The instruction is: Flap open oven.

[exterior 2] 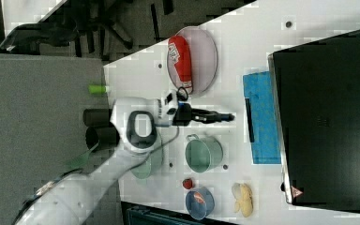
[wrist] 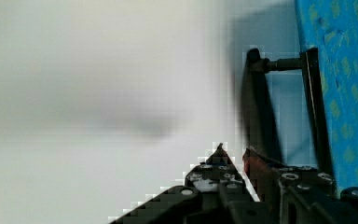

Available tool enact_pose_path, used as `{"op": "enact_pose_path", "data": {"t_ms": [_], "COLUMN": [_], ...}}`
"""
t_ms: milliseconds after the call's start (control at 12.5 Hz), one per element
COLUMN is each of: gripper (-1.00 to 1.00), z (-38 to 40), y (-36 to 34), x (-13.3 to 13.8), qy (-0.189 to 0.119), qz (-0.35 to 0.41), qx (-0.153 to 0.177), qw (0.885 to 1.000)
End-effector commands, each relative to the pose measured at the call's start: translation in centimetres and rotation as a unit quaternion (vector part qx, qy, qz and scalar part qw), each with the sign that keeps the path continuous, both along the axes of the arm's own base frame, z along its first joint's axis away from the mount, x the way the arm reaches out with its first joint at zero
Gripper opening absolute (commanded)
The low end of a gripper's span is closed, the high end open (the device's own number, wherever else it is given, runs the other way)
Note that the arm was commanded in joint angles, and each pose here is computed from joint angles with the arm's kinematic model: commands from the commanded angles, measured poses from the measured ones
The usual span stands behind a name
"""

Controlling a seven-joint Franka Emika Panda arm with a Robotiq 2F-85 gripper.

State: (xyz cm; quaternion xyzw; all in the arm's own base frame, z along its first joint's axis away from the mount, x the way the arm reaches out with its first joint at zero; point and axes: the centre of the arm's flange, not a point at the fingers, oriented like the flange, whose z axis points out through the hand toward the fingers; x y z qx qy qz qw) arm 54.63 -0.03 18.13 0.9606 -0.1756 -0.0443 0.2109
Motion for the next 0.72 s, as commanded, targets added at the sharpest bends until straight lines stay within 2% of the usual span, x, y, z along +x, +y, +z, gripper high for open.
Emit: {"op": "enact_pose_path", "data": {"t_ms": [80,240,400,560,720], "gripper": [-0.65,-0.65,-0.65,-0.65,-0.65], "z": [7.8,12.8,17.8,22.9,27.7], "y": [-0.1,0.0,-0.1,-0.4,-0.4], "x": [2.1,2.6,2.8,2.7,1.8], "qy": [-0.088,-0.129,-0.159,-0.172,-0.153], "qz": [-0.109,-0.191,-0.236,-0.249,-0.256], "qx": [0.075,0.151,0.203,0.219,0.224], "qw": [0.987,0.961,0.937,0.928,0.928]}}
